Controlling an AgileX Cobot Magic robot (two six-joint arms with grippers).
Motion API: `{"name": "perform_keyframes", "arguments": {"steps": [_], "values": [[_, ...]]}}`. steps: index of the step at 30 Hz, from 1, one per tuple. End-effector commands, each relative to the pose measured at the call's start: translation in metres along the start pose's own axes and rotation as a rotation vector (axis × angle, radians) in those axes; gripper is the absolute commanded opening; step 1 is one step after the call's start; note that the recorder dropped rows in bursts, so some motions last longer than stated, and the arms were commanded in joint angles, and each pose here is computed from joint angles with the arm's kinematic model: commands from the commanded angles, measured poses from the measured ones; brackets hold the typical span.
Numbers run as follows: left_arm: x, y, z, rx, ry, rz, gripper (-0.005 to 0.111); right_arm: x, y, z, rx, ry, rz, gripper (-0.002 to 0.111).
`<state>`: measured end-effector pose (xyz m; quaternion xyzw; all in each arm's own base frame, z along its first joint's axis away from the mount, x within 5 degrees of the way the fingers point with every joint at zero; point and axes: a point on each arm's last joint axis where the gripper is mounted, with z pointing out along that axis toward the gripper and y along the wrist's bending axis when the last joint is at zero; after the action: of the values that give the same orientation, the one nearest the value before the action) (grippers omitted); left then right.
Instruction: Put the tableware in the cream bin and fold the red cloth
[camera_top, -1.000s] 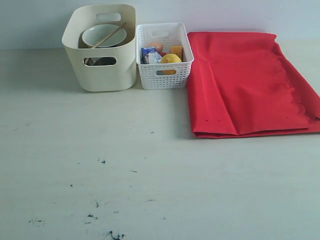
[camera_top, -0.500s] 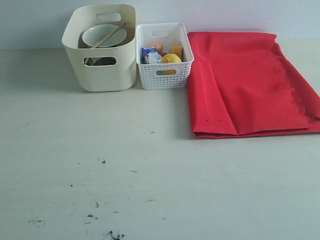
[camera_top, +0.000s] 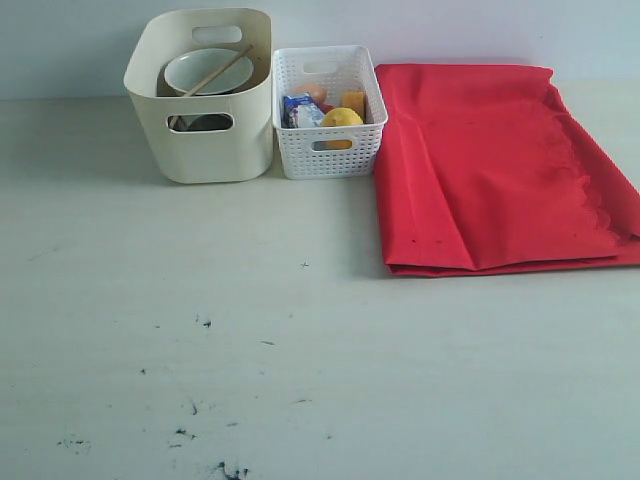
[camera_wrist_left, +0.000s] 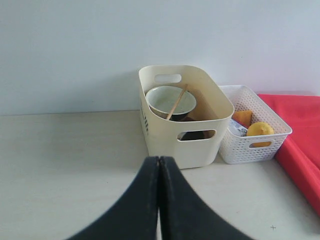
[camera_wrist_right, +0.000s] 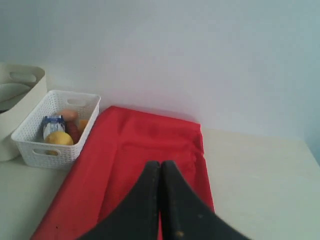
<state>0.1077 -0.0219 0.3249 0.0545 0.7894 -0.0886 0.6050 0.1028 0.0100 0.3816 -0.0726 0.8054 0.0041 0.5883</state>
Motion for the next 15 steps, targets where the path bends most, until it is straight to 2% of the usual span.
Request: {"name": "perform_keyframes", "arguments": {"steps": [1,5,10,15], "values": [[0.001,0.000,0.000,-0.002,-0.011,-0.013,0.000,0.023,0.002,0.014,0.000,0.020,0.001,0.000],[0.001,0.000,0.000,-0.002,-0.011,-0.013,0.000,0.033,0.003,0.020,-0.011,0.033,0.023,0.000],[0.001,0.000,0.000,-0.002,-0.011,-0.013,0.000,0.028,0.003,0.023,-0.002,-0.050,0.023,0.000],[0.001,0.000,0.000,-0.002,-0.011,-0.013,0.000,0.027,0.003,0.024,-0.002,-0.053,0.023,0.000]]}}
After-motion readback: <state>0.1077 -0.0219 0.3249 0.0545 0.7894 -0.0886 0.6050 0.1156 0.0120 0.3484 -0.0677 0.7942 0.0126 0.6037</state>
